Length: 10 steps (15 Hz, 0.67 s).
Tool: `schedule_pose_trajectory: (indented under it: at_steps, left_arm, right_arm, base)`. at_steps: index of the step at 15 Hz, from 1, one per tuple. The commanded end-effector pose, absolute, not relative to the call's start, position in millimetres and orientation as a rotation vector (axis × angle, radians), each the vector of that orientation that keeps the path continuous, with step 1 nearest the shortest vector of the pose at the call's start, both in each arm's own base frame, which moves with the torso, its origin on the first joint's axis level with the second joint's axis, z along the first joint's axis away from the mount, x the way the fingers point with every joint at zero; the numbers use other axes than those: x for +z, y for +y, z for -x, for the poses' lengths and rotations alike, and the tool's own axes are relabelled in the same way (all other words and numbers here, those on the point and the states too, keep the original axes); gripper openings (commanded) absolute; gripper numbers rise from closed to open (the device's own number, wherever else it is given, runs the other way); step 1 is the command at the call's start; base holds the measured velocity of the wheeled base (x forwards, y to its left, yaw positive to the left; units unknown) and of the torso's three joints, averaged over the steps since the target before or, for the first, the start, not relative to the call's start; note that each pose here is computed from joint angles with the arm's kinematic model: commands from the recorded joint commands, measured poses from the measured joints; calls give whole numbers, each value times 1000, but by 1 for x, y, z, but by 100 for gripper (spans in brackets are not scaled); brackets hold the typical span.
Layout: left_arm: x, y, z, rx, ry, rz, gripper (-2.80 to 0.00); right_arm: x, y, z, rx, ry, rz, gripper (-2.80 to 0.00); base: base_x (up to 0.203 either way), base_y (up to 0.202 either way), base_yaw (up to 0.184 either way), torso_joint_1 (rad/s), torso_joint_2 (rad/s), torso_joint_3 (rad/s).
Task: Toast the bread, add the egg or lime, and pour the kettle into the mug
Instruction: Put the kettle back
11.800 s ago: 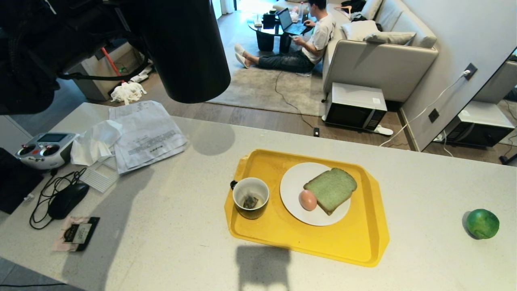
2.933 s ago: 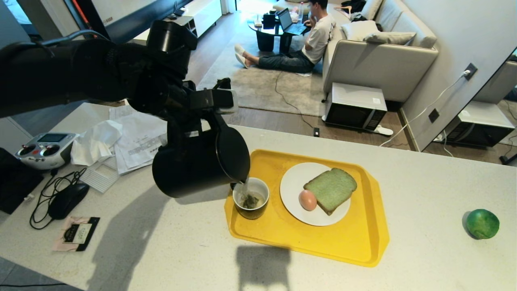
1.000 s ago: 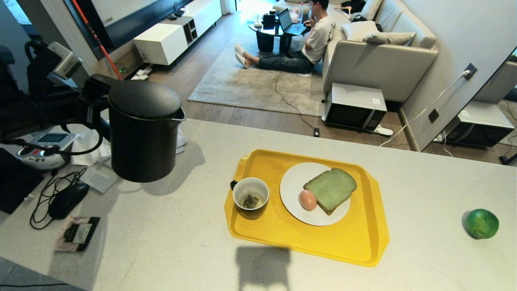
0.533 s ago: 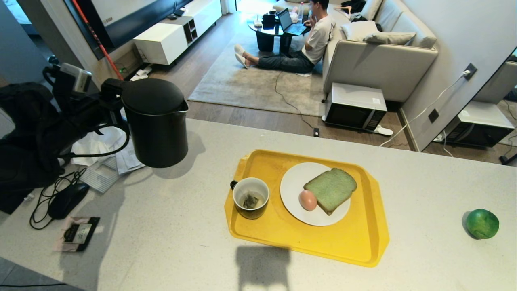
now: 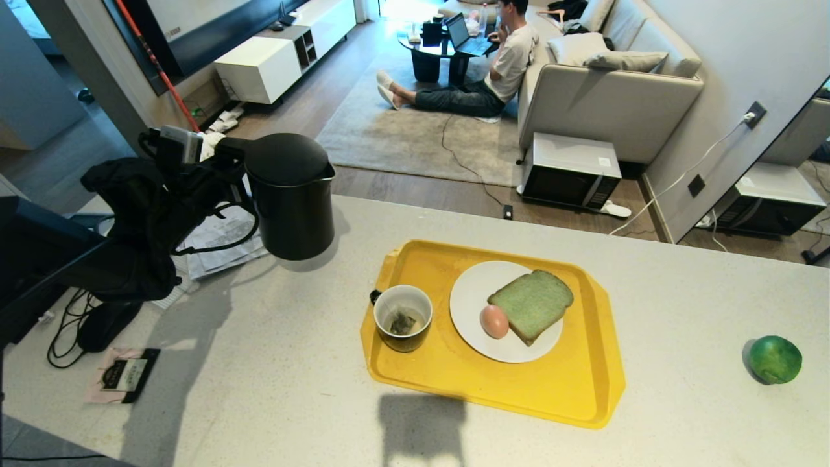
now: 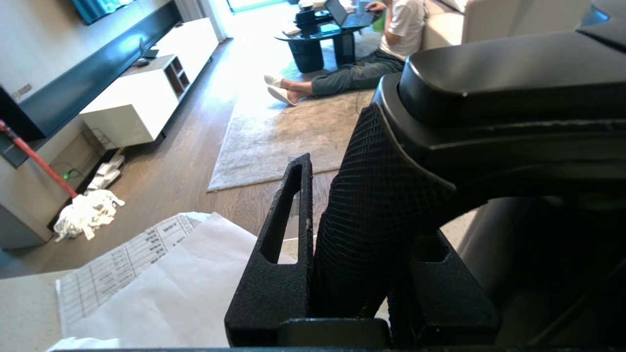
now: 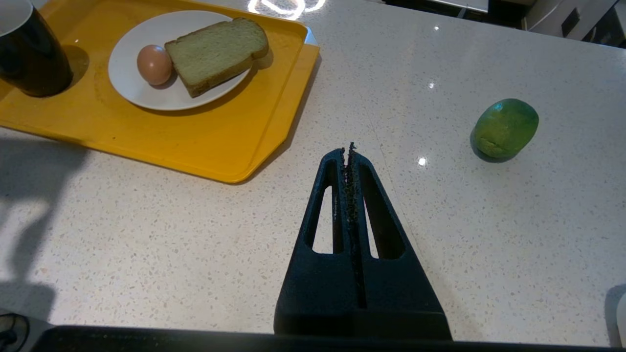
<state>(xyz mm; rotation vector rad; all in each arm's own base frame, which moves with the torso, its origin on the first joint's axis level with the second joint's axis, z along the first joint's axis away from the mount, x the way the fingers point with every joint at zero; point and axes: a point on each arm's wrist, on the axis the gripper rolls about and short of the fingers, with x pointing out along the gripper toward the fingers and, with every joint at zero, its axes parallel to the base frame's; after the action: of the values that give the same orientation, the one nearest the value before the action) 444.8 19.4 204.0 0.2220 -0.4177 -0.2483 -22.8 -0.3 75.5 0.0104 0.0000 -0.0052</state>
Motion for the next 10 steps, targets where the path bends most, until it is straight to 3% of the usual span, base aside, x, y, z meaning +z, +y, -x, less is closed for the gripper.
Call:
schedule_pose_trajectory:
  at_steps: [1, 10]
  left_arm:
    - [186, 5, -462, -249, -412, -203, -280]
    - [161, -41, -490, -235, -422, -133, -280]
  right_arm:
    - [75, 0, 23, -5, 2, -9, -280]
    - [75, 0, 23, -5, 2, -9, -280]
  base:
    - [0, 0, 0, 0, 0, 0]
    - [0, 0, 0, 0, 0, 0]
